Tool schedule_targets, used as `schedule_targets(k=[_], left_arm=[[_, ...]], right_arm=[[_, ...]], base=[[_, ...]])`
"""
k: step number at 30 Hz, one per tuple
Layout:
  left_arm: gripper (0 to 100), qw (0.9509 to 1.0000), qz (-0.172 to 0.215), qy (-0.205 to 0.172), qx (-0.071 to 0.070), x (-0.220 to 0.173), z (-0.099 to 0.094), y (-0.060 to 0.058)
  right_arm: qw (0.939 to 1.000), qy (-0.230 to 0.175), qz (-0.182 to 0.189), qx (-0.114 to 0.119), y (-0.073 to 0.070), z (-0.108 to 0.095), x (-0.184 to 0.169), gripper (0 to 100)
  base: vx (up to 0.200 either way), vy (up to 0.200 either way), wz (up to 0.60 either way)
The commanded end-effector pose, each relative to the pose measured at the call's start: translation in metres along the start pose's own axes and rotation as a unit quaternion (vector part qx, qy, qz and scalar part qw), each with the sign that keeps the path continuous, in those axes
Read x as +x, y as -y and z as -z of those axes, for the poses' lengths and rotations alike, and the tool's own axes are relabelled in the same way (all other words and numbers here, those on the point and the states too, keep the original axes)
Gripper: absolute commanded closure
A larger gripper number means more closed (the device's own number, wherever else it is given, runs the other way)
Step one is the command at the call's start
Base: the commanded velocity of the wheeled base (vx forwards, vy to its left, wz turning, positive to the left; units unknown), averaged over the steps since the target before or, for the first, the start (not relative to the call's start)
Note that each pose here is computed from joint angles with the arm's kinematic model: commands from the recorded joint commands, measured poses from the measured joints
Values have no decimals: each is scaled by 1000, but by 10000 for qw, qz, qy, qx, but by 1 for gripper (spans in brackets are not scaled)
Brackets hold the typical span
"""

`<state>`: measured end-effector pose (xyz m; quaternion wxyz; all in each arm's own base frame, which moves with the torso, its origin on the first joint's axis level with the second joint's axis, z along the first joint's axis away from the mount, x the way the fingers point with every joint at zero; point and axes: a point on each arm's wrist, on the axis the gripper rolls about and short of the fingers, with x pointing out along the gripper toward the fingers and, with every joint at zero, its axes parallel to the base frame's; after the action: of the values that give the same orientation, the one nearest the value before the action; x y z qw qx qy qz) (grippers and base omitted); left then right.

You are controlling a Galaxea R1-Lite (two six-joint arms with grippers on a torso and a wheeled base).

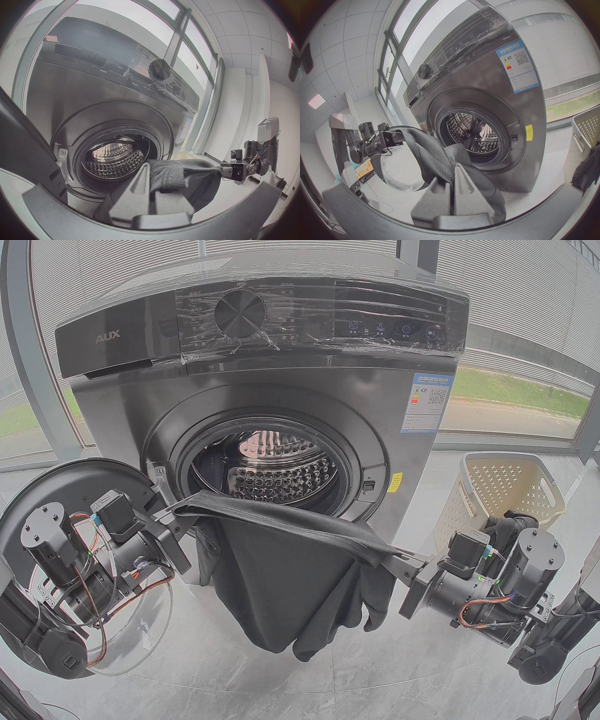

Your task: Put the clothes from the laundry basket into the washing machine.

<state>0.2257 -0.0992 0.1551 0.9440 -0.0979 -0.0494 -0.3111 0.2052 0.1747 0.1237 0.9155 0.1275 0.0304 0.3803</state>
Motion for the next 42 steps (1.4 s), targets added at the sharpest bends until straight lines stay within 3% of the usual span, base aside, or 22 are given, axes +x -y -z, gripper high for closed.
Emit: schedule_targets(k=[1, 6, 12, 23, 33, 34, 42], left_arm=[[100, 10000, -18, -2, 0, 1, 0, -1], [100, 9999, -126, 1, 11, 1, 1, -6], [100, 9999, -136, 25, 19, 1, -1, -7], [100, 9999, -121, 23, 16, 1, -1, -6], [100, 10000, -79, -39, 10, -1, 1, -5], [0, 10000, -79, -39, 10, -1, 1, -5], [0, 9989, 65, -458, -100, -9, 18, -2]], right_arm=[[9993, -369, 41, 20, 1, 15, -9, 100], [9986, -508, 110, 28, 6, 19, -14, 100], [9996, -259, 99, -4, 7, 10, -5, 100], [9981, 616, 84, -35, 5, -21, 25, 100], [9979, 642, 92, -26, 4, -21, 27, 100], [9979, 642, 92, -26, 4, -21, 27, 100], [9979, 644, 68, -15, 2, -21, 28, 100]], base=[[0, 0, 0], [0, 0, 0], [0, 0, 0], [0, 0, 0], [0, 0, 0], [0, 0, 0], [0, 0, 0]])
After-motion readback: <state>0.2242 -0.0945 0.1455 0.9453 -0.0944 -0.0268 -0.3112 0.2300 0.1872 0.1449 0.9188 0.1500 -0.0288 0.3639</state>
